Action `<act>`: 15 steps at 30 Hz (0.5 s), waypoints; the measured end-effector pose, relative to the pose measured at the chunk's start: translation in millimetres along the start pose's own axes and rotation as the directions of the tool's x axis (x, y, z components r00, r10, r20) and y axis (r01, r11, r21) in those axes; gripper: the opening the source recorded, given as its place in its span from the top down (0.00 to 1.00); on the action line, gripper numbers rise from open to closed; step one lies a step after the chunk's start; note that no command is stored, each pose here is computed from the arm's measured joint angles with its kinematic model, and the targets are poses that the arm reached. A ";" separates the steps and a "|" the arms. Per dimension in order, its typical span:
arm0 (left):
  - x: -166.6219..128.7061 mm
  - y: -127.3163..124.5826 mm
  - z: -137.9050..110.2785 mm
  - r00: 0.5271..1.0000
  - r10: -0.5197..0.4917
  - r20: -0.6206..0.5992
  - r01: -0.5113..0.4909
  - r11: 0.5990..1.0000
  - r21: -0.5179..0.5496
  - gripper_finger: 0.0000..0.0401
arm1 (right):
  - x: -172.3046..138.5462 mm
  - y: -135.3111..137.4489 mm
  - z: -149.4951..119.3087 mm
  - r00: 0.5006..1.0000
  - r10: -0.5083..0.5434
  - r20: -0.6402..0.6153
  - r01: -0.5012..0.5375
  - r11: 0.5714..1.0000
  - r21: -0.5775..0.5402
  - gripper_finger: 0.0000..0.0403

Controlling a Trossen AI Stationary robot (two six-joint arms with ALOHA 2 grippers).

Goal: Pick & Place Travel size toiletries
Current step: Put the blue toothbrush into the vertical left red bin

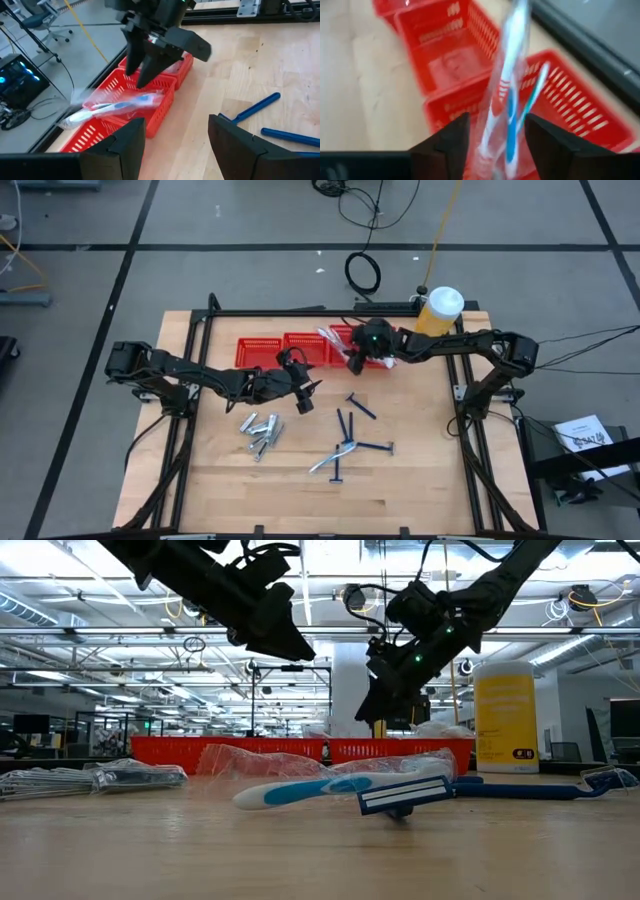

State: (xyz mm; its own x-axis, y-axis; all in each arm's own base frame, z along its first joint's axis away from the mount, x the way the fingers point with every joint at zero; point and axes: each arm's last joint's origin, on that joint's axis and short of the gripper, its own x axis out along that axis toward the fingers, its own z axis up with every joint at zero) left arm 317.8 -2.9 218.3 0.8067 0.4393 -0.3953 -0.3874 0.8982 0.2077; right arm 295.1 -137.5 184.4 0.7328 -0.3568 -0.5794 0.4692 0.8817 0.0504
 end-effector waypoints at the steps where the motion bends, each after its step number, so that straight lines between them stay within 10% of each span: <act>1: 0.0 0.0 0.0 1.000 0.000 0.000 0.000 1.000 -0.003 0.48 | 0.0 -0.4 1.8 1.000 -0.018 0.020 0.018 1.000 -0.004 0.51; 15: 0.0 0.0 0.3 1.000 0.000 0.003 0.000 1.000 -0.023 0.48 | 17.5 19.9 11.0 0.972 0.145 0.187 -0.131 0.988 -0.083 0.48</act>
State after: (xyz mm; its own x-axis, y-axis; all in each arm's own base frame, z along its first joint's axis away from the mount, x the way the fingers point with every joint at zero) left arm 317.9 -2.9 218.6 0.8080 0.4393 -0.3927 -0.3975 0.8983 0.1871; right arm 322.7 -129.6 184.2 0.8720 -0.2771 -0.4034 0.3268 0.9433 0.0585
